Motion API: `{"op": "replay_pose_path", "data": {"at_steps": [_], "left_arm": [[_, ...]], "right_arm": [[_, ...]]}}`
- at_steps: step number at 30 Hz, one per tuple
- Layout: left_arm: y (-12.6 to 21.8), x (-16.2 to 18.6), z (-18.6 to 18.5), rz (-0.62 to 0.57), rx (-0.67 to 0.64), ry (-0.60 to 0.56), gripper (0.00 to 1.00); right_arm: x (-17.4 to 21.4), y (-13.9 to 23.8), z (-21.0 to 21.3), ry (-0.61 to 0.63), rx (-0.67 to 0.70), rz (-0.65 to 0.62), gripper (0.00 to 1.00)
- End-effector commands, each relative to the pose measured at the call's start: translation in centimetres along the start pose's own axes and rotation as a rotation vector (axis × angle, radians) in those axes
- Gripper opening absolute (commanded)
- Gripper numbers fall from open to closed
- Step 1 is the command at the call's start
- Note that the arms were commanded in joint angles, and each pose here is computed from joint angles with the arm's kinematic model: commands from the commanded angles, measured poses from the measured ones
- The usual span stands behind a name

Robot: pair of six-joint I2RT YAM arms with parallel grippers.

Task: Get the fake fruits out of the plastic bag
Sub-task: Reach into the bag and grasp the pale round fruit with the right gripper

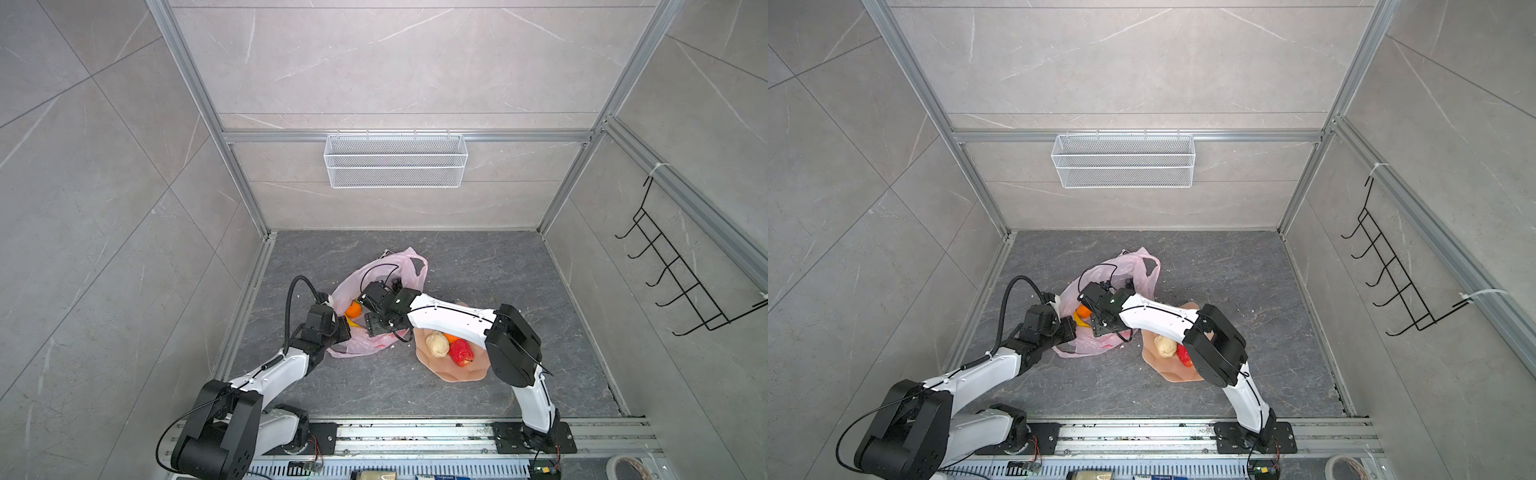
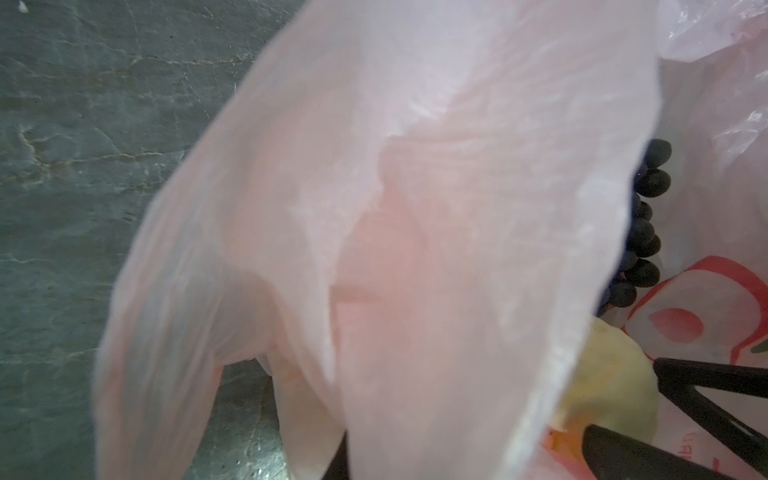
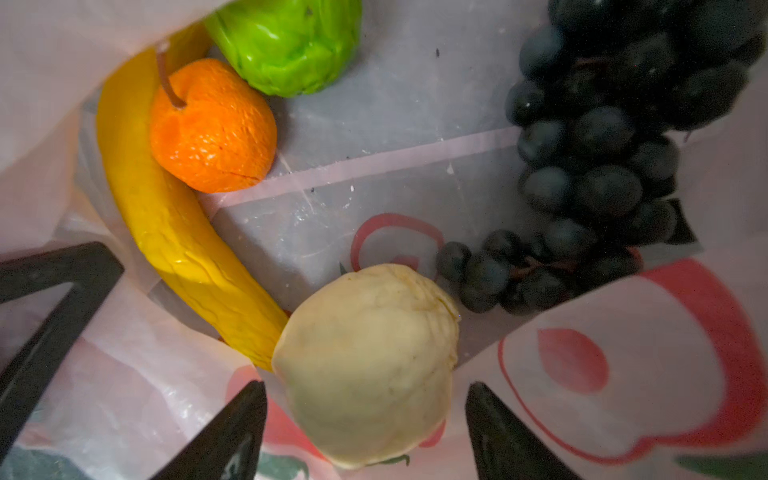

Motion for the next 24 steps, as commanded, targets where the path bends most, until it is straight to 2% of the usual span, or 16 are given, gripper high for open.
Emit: {"op": "replay_pose_path", "data": {"at_steps": [1,7,11,17,24], "left_arm": [[0.4,-1.7,-0.7,-0.048,0.008,-0.024,0.07],[0.4,-1.6,-0.7,-0.045,0.004,-0.026,0.08],[0.4,-1.6,-0.6,-0.048,0.001,-0.026,0.08],[0.3,-1.6,-0.6,-0.043,0.002,-0.026,0.08],[0.3,-1.6,-0.6,-0.040,0.001,-0.028,0.08]], "right_arm": [[0.8,-1.7,-0.3,-0.010,0.033,0.044,0.78],[0.6,-3.1,-0.7,-0.023,0.042,0.048,0.76],[0.2,-2.9,-0.4,-0.017,0.022,0.031,0.70],[-0.7,-1.5,0.0,-0.003,0.000,-0.015,0.62],[-2.2,1.7,0.5,0.012,-0.061,-0.086,0.61]]}}
Point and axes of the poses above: each gripper's point midway between its finger pads, its own y axis back along the fingers, its own z axis along the line the jaws close on, x = y × z, the point moved 6 cm from there along y, back along the fingers, and after that the axes turned 9 degrees about -y, right-handed, at the moved point
